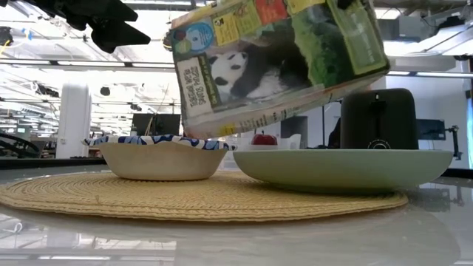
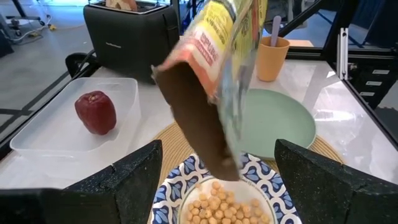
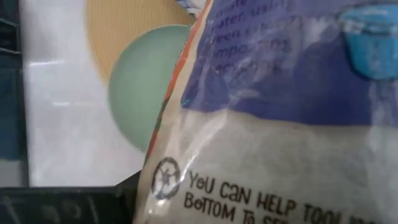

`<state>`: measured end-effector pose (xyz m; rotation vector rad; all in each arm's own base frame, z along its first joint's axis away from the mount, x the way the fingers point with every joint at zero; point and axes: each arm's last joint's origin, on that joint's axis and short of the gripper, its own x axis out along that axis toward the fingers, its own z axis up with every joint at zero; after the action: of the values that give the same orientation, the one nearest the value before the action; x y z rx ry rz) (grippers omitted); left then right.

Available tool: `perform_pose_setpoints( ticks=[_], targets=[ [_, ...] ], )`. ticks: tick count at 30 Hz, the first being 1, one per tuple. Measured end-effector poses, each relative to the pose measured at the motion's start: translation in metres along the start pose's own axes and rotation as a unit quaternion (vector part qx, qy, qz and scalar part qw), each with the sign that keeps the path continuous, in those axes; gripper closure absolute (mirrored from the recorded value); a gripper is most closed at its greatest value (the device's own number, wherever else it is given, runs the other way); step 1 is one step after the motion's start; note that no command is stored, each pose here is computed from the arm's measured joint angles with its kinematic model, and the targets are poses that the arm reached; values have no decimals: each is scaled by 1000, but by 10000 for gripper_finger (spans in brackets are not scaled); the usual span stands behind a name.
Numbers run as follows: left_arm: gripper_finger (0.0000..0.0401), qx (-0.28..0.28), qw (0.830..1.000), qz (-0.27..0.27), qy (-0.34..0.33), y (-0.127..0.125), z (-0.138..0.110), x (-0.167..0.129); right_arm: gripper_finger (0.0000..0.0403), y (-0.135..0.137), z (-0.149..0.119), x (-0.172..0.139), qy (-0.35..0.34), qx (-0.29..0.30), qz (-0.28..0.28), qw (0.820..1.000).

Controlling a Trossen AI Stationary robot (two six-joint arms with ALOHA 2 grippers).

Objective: Arrange a breakfast setting
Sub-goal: Pour the cereal into the white patterned bowl

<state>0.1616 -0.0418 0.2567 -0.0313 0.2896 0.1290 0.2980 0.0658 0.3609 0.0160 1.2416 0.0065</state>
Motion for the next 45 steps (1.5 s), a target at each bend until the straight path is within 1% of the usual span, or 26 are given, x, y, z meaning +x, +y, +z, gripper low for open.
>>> perform_pose_setpoints(
  ticks=[1, 2, 3, 5, 7, 9, 10, 14, 16, 21, 25, 30, 34, 39, 41, 43, 45],
  targets=[
    [105, 0, 1000, 0, 0, 0, 0, 0, 217, 0, 0, 0, 1, 3, 6, 1000],
    [105, 0, 1000, 0, 0, 0, 0, 0, 217, 1, -1, 0, 8, -14, 19, 1000],
    [105, 0, 1000, 0, 0, 0, 0, 0, 217, 3, -2, 0, 11, -12, 14, 1000],
    [105, 0, 1000, 0, 0, 0, 0, 0, 217, -1, -2, -1, 10, 11, -4, 1000],
    [105, 2, 1000, 0, 0, 0, 0, 0, 217, 2, -5, -3, 13, 4, 7, 1000],
    [105, 2, 1000, 0, 0, 0, 0, 0, 217, -1, -3, -4, 4, 12, -9, 1000],
    [105, 2, 1000, 0, 0, 0, 0, 0, 217, 0, -4, -4, 8, 1, 0, 1000],
    [105, 0, 1000, 0, 0, 0, 0, 0, 217, -2, -3, -4, 8, 4, 6, 1000],
    [105, 0, 1000, 0, -1, 0, 0, 0, 217, -3, -3, -4, 8, 15, 5, 1000],
    [105, 4, 1000, 5, -1, 0, 0, 0, 217, -3, -3, -4, 8, 3, 3, 1000],
    [105, 4, 1000, 8, -2, 0, 0, 0, 217, -3, -2, -4, 5, 9, 3, 1000],
    [105, 4, 1000, 8, -2, 0, 0, 0, 217, 0, -3, -4, 5, -5, -10, 1000],
    [105, 5, 1000, 0, 11, -2, -2, 4, 217, 1, -3, -4, 3, -7, -4, 1000],
    [105, 9, 1000, 6, 24, -2, -5, 10, 217, 5, -3, -5, -5, -14, -13, 1000],
    [105, 7, 1000, 11, 24, -1, -5, 11, 217, 6, -5, -8, 7, -16, -9, 1000],
    [105, 5, 1000, 16, 22, 1, -5, 11, 217, 8, -3, -11, -10, -14, -12, 1000],
    [105, 0, 1000, 20, 21, 3, -4, 11, 217, 10, -3, -11, -12, -32, -4, 999]
  ],
)
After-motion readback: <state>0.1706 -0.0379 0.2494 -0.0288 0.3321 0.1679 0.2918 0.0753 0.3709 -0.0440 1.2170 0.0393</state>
